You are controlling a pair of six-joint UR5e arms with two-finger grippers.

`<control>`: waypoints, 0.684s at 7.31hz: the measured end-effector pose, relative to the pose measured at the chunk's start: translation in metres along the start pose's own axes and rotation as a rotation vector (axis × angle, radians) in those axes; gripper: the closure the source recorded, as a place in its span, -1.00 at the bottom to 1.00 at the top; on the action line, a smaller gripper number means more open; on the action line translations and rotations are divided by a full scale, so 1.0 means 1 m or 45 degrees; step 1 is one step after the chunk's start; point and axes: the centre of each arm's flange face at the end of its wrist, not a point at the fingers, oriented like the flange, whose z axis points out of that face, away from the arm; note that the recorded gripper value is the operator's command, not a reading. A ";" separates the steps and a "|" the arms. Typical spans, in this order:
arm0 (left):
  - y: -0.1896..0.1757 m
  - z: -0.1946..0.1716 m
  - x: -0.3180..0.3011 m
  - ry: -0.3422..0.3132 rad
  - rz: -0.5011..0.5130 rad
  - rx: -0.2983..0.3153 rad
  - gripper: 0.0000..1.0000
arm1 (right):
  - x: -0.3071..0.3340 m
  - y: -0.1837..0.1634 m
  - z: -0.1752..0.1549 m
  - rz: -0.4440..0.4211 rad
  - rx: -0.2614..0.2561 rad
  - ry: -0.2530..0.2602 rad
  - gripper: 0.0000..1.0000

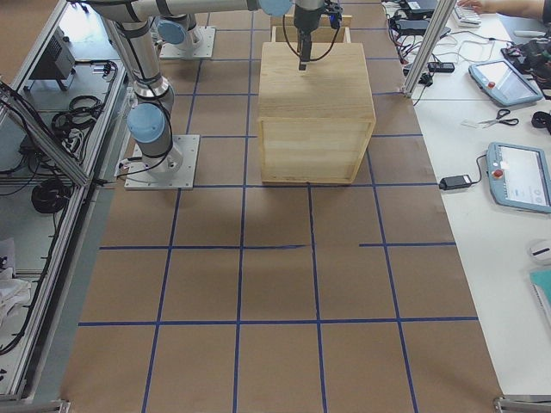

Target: Open upper drawer

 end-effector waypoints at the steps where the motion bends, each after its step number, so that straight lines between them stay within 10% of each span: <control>1: 0.000 -0.002 -0.004 -0.014 -0.007 -0.004 -1.00 | 0.000 0.000 0.000 0.000 0.000 0.000 -1.00; 5: 0.019 -0.044 0.004 -0.008 -0.004 0.031 -1.00 | 0.000 0.000 0.000 0.000 0.000 0.000 -1.00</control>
